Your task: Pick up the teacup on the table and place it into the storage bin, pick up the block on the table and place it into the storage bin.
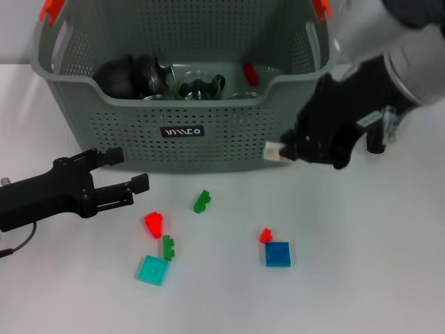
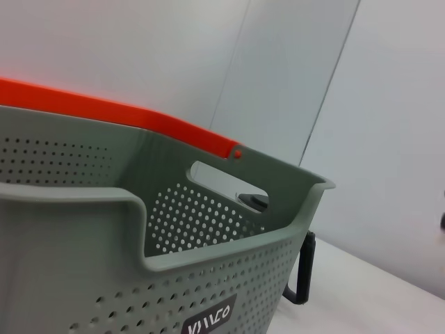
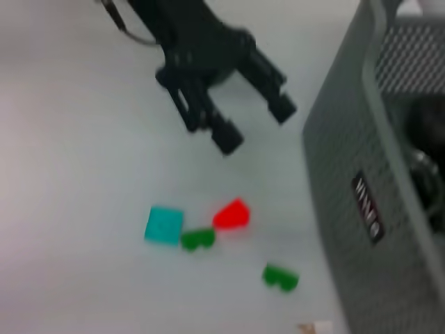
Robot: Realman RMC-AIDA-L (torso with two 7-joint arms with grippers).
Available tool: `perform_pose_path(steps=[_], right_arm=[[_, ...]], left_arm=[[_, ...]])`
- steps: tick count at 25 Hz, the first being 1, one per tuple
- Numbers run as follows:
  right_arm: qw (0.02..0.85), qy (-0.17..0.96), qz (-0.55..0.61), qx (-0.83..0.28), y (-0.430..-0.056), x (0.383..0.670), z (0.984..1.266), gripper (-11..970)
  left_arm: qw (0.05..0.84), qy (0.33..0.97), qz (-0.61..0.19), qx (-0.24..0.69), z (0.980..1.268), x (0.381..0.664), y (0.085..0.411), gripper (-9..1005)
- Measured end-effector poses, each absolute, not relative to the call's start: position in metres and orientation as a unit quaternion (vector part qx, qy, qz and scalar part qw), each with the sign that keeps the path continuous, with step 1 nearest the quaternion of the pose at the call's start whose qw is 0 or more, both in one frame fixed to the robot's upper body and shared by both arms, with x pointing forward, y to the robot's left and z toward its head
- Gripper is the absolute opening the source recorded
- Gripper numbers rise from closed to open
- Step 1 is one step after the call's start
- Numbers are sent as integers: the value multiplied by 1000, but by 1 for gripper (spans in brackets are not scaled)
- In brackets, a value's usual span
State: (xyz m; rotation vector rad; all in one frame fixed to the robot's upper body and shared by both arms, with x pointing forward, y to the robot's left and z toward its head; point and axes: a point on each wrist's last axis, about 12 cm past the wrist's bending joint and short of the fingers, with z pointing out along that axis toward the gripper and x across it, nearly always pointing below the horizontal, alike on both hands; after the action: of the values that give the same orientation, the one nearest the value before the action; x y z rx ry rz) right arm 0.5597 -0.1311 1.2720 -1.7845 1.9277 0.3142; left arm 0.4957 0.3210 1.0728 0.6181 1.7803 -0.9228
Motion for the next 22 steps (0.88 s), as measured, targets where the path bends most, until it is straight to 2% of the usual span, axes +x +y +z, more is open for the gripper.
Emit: perform_pose_path(steps=[5,10,13,15,17,22], right_arm=[[307,693,132,-638,-127,569,1299,117],[408,719,126,-548,-122,606,1316,116],[429,752,98,-492,-120,634,1311,115],[409,773,77,-479,-118,649,1299,114],[404,775,74,-480,-118,650,1297,114],[403,778,61,-478,-120,652,1294,201]], left_arm=[[501,735,-381,252,1073,494,323,879],[504,734,-381,250,1074,495,323,879],[504,732,-383,252,1074,496,322,878],[504,732,-383,252,1074,496,322,878],[504,732,-383,251,1074,495,323,878],[503,734,-382,248,1073,493,324,878]])
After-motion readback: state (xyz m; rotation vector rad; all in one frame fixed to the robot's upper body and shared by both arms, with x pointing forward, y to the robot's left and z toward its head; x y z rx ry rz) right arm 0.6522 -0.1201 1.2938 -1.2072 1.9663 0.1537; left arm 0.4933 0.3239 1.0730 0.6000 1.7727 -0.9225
